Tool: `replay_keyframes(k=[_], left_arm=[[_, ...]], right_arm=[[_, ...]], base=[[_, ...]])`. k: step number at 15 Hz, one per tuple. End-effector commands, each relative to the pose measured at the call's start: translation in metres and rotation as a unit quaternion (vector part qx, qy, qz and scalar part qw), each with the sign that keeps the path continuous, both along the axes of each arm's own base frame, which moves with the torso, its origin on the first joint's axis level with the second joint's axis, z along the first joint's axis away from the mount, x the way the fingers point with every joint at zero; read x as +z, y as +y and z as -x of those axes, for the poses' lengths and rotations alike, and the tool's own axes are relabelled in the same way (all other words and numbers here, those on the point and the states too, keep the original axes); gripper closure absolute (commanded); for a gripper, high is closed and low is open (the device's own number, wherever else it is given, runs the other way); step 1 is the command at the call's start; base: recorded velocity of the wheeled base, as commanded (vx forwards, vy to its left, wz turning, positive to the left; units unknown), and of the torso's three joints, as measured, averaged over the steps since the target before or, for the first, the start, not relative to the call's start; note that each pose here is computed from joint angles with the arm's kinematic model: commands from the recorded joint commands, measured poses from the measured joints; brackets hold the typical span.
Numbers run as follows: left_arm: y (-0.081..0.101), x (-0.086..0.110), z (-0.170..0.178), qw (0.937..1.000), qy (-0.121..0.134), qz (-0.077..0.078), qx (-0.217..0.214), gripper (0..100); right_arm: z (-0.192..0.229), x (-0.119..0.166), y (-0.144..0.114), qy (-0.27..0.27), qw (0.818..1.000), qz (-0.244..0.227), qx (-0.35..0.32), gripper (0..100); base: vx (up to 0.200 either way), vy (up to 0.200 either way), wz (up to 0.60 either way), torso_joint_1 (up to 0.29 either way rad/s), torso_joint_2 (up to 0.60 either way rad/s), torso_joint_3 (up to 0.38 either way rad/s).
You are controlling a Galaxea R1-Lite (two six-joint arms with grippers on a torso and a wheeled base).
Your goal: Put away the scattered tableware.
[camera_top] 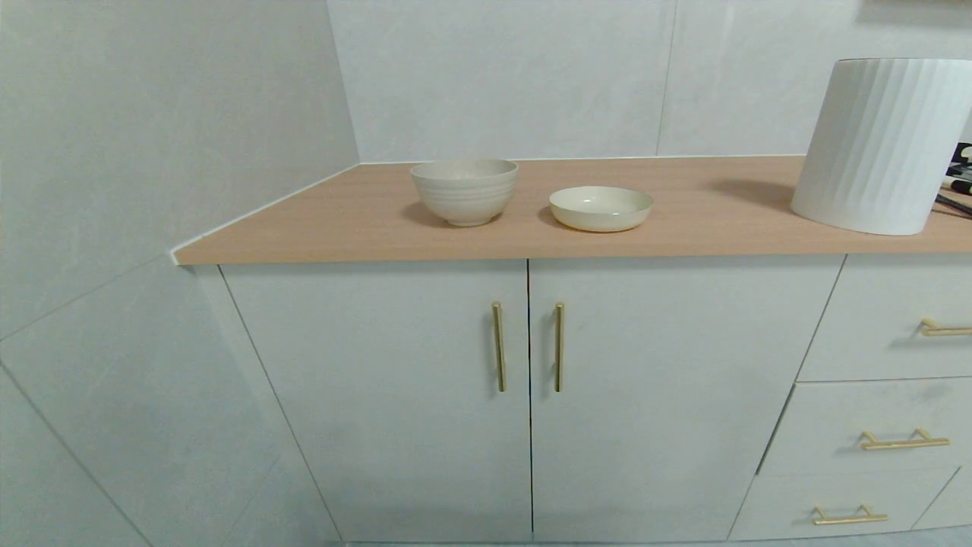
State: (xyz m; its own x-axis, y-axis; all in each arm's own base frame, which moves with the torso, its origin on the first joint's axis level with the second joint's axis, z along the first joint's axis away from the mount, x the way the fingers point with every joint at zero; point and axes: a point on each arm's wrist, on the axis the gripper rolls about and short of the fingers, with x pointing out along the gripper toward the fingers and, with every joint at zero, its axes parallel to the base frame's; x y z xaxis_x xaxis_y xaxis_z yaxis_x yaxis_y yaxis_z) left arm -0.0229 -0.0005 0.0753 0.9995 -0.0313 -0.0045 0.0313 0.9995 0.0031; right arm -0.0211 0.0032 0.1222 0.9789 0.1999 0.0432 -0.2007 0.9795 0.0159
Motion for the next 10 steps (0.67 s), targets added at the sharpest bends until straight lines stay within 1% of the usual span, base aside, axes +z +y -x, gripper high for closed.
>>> replay_keyframes(k=[1, 3, 4, 5, 6, 7, 8, 9, 10], left_arm=[[0.000, 0.000, 0.000, 1.0000, 0.000, 0.000, 0.001, 0], [0.000, 0.000, 0.000, 1.0000, 0.000, 0.000, 0.000, 0], [0.000, 0.000, 0.000, 1.0000, 0.000, 0.000, 0.000, 0], [0.000, 0.000, 0.000, 1.0000, 0.000, 0.000, 0.000, 0], [0.000, 0.000, 0.000, 1.0000, 0.000, 0.000, 0.000, 0], [0.000, 0.000, 0.000, 1.0000, 0.000, 0.000, 0.000, 0], [0.000, 0.000, 0.000, 1.0000, 0.000, 0.000, 0.000, 0], [0.000, 0.000, 0.000, 1.0000, 0.001, 0.000, 0.000, 0], [0.000, 0.000, 0.000, 1.0000, 0.000, 0.000, 0.000, 0]], right_arm=[[-0.039, 0.023, 0.005, 0.122, 0.988, -0.002, 0.095, 0], [-0.072, 0.044, 0.010, 0.178, 0.977, -0.001, 0.119, 0], [-0.092, 0.054, 0.017, 0.205, 0.968, 0.003, 0.143, 0], [-0.118, 0.064, 0.030, 0.234, 0.955, 0.008, 0.183, 0], [-0.137, 0.068, 0.044, 0.257, 0.943, 0.013, 0.213, 0], [-0.154, 0.070, 0.059, 0.272, 0.932, 0.017, 0.239, 0], [-0.165, 0.069, 0.068, 0.283, 0.926, 0.016, 0.249, 0], [-0.190, 0.065, 0.085, 0.289, 0.921, 0.016, 0.262, 0], [-0.208, 0.062, 0.098, 0.282, 0.920, 0.016, 0.270, 0]], base=[[0.000, 0.000, 0.00, 0.000, 0.00, 0.000], [0.000, 0.000, 0.00, 0.000, 0.00, 0.000], [0.000, 0.000, 0.00, 0.000, 0.00, 0.000], [0.000, 0.000, 0.00, 0.000, 0.00, 0.000], [0.000, 0.000, 0.00, 0.000, 0.00, 0.000], [0.000, 0.000, 0.00, 0.000, 0.00, 0.000], [0.000, 0.000, 0.00, 0.000, 0.00, 0.000], [0.000, 0.000, 0.00, 0.000, 0.00, 0.000], [0.000, 0.000, 0.00, 0.000, 0.00, 0.000]])
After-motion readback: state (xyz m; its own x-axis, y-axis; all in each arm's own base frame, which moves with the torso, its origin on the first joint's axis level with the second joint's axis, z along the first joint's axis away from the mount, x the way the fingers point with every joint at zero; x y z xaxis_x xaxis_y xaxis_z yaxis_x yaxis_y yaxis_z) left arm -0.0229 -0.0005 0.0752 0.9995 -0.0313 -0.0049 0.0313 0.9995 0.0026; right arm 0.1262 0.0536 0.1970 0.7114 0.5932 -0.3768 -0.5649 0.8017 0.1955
